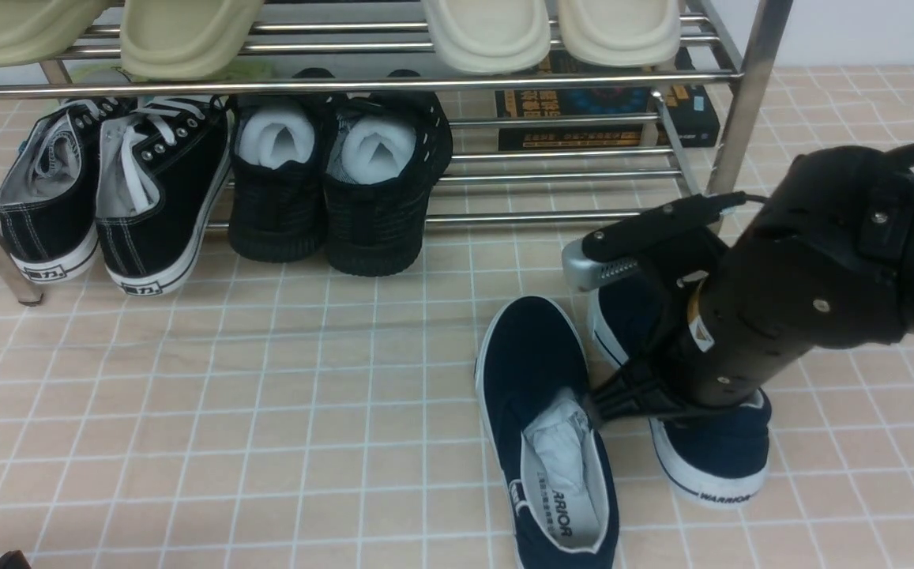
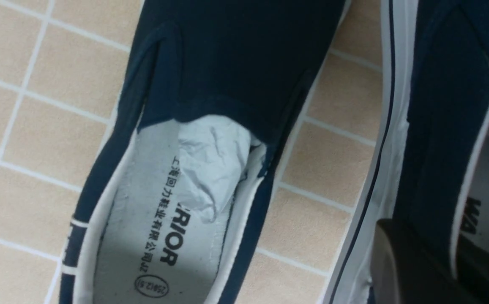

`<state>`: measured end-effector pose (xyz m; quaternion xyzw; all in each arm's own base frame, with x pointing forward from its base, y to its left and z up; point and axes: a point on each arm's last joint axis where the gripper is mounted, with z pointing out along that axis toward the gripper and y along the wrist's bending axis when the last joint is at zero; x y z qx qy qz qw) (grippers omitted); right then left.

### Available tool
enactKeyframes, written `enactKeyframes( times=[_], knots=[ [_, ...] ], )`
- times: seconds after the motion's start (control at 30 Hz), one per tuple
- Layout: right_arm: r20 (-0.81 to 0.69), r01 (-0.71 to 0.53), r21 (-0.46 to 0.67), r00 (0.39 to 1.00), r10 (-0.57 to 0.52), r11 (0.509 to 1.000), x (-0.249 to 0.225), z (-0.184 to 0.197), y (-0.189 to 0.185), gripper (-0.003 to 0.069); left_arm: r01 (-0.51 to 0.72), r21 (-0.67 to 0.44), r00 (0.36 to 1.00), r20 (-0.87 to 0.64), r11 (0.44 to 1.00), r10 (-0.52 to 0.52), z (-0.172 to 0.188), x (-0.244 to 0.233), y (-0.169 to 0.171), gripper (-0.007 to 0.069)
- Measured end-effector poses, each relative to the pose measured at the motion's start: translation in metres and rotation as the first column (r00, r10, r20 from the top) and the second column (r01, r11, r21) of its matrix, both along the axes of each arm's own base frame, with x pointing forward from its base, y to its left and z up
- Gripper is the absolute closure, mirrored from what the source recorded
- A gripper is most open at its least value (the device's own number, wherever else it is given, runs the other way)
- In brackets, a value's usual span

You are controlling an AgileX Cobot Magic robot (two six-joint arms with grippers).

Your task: Take the shoes off the shelf from the light coffee tablecloth by hand.

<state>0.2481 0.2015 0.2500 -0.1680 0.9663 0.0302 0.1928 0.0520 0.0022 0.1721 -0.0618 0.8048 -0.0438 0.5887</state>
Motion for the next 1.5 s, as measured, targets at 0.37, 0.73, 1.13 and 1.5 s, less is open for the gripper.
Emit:
enactKeyframes(
  times=[0.37, 0.73, 1.13, 1.5],
  knots=[
    [-0.042, 0.007, -0.015, 0.999, -0.008, 1.0, 0.003, -0.015, 0.005, 0.0634, 0.0, 0.0, 1.0, 0.0, 1.0, 0.0, 0.0, 0.0, 0.0, 0.0385],
    [-0.083, 0.052, 0.012, 0.995, -0.05, 0.999, 0.005, -0.024, 0.01, 0.0586, 0.0, 0.0, 1.0, 0.0, 1.0, 0.0, 0.0, 0.0, 0.0, 0.0385],
    [-0.174, -0.019, 0.035, 0.984, 0.025, 0.999, -0.001, -0.02, 0.016, 0.033, 0.0, 0.0, 1.0, 0.0, 1.0, 0.0, 0.0, 0.0, 0.0, 0.0385],
    [-0.053, -0.217, 0.035, 0.974, 0.219, 0.976, -0.012, 0.063, 0.005, 0.0531, 0.0, 0.0, 1.0, 0.0, 1.0, 0.0, 0.0, 0.0, 0.0, 0.0385]
  ],
)
